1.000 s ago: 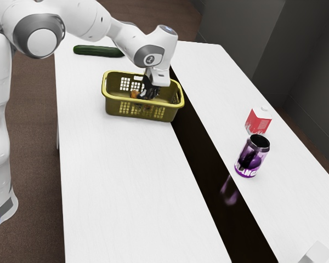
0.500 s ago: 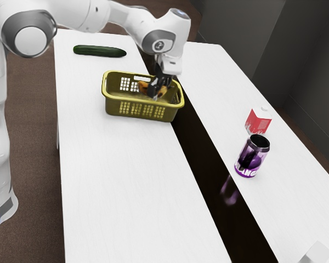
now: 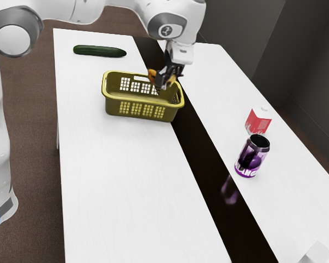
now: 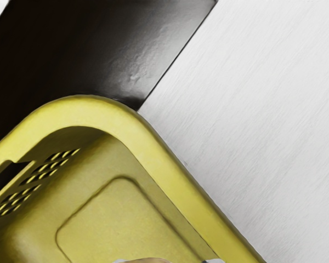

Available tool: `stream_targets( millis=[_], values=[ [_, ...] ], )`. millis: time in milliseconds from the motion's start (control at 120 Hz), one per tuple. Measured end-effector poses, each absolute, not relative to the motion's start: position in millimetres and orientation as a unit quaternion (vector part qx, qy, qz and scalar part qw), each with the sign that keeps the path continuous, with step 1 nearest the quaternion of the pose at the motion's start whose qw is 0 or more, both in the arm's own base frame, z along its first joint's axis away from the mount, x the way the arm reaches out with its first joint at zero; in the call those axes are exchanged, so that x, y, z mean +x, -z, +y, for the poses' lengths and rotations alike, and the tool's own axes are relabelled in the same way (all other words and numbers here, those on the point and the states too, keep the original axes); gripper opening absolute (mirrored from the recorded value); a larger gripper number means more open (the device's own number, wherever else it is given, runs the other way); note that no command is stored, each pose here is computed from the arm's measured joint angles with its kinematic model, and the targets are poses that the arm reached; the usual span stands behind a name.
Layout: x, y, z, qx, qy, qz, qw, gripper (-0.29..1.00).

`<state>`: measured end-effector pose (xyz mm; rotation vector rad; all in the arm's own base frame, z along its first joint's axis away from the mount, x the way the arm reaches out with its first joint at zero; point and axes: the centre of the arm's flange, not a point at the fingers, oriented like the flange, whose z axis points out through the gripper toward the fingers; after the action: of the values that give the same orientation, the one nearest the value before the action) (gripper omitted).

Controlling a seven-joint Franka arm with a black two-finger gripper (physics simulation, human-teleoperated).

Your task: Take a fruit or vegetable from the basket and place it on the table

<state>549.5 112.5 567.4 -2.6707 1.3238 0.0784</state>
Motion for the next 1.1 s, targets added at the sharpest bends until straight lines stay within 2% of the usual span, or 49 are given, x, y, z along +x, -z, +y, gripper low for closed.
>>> stream_targets(
  millis=[258, 625, 800, 942, 1100],
  values=[
    [554, -567, 53, -0.875, -0.029, 0.477, 0.078, 0.12],
    [547, -564, -109, -0.812, -0.012, 0.579, 0.073, 0.12],
    [543, -564, -131, -0.806, -0.008, 0.588, 0.072, 0.12],
    [549, -564, -112, -0.817, -0.007, 0.572, 0.075, 0.47],
    [555, -566, -79, -0.834, -0.006, 0.546, 0.077, 0.63]
  ],
)
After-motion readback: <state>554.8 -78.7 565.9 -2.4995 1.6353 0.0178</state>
